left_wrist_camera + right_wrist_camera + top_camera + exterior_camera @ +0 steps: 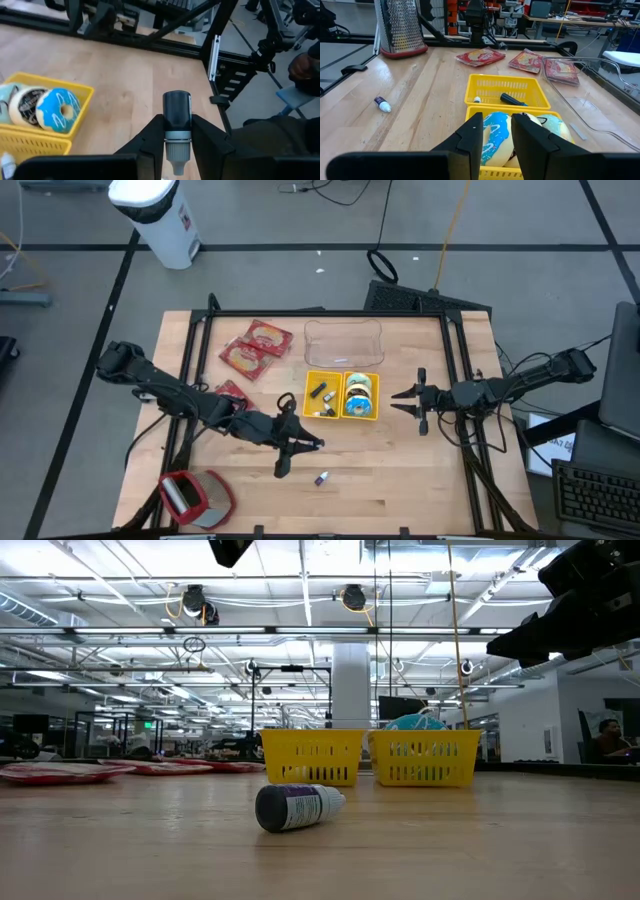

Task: Pick & Place Food Item
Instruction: Put the black food coloring bottle into the left yellow bin

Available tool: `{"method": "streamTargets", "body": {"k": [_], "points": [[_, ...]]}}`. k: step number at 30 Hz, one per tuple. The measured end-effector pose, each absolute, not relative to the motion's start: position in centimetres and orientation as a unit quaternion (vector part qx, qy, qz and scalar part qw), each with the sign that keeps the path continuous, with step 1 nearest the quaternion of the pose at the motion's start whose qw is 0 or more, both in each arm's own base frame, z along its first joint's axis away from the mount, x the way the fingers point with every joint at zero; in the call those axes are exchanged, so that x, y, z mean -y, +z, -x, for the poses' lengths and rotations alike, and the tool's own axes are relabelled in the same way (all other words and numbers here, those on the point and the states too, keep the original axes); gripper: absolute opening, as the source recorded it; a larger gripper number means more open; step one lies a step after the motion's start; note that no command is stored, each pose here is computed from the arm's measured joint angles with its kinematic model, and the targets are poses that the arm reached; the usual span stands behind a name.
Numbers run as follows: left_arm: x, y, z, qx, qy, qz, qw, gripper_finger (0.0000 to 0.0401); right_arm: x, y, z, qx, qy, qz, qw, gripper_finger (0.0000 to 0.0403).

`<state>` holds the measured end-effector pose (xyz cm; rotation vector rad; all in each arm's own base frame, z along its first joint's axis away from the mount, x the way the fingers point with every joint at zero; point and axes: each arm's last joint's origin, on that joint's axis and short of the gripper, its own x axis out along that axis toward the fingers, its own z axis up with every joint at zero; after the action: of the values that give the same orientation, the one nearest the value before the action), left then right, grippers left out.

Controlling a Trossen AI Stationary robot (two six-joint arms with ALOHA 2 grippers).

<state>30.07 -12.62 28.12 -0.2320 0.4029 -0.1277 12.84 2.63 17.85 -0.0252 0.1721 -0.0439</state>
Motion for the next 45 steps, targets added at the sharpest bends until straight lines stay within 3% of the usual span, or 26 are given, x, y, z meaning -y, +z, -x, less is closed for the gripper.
{"method": "streamTargets", "body": {"k": [9, 22, 40, 45], "points": [[12.0, 26.0, -30.2, -0.254, -0.049, 0.082, 0.963, 0.008, -2.6, 17.8, -12.8, -0.086, -0.022, 0.013, 0.996, 0.0091], [9.8, 20.4, -28.4, -0.168, -0.037, 0.154, 0.973, 0.0074, -2.6, 17.8, -12.8, -0.086, -0.022, 0.015, 0.996, 0.0091], [1.6, 19.8, -29.4, -0.118, 0.139, 0.229, 0.956, 0.0091, -2.6, 17.8, -12.8, -0.086, -0.022, 0.018, 0.996, 0.0091], [1.1, 20.1, -29.9, -0.153, 0.159, 0.222, 0.95, 0.0091, -2.6, 17.8, -12.8, -0.086, -0.022, 0.019, 0.996, 0.0091]]}}
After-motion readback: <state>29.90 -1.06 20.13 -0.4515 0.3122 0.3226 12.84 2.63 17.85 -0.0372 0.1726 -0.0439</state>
